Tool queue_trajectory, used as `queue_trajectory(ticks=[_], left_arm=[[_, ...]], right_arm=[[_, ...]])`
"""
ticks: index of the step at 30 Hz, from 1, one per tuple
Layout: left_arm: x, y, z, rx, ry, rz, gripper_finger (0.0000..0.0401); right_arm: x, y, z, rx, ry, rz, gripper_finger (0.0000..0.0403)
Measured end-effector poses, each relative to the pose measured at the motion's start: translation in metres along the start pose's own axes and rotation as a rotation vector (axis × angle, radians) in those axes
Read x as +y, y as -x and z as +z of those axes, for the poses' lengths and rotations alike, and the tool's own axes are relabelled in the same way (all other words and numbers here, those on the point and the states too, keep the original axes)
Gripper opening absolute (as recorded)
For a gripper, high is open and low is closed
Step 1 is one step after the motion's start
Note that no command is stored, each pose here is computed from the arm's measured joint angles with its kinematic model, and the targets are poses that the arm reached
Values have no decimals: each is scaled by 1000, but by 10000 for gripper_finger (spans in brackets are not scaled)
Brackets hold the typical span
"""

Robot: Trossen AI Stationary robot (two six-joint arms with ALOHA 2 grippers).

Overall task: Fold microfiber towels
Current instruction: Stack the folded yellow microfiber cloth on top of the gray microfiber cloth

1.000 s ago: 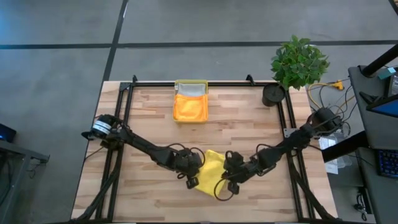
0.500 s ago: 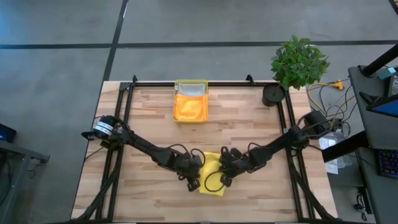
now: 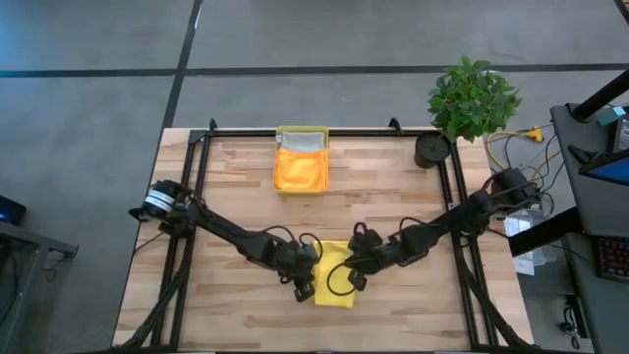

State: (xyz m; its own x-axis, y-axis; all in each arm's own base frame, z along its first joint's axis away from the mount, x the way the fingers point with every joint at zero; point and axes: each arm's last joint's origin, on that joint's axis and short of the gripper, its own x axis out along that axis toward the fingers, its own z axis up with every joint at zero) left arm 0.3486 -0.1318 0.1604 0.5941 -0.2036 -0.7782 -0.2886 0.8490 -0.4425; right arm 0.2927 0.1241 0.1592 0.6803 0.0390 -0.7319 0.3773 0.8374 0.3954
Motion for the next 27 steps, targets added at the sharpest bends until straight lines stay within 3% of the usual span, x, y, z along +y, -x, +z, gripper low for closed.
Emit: queue_trajectory(ticks=[5,10,20,27], left_arm=[[-1,4,2,-12,41,-2,1],[-1,5,2,-15,53,-5,18],[-1,5,2,-17,70,-6,146],[3,4,4,-61,135,38,209]], right_arm=[[-12,7,-7,-8,-191,-44,54],[-36,8,-27,11,-393,-93,97],[-71,9,-54,-80,-757,44,212],[-80,8,-52,-93,-824,35,252]])
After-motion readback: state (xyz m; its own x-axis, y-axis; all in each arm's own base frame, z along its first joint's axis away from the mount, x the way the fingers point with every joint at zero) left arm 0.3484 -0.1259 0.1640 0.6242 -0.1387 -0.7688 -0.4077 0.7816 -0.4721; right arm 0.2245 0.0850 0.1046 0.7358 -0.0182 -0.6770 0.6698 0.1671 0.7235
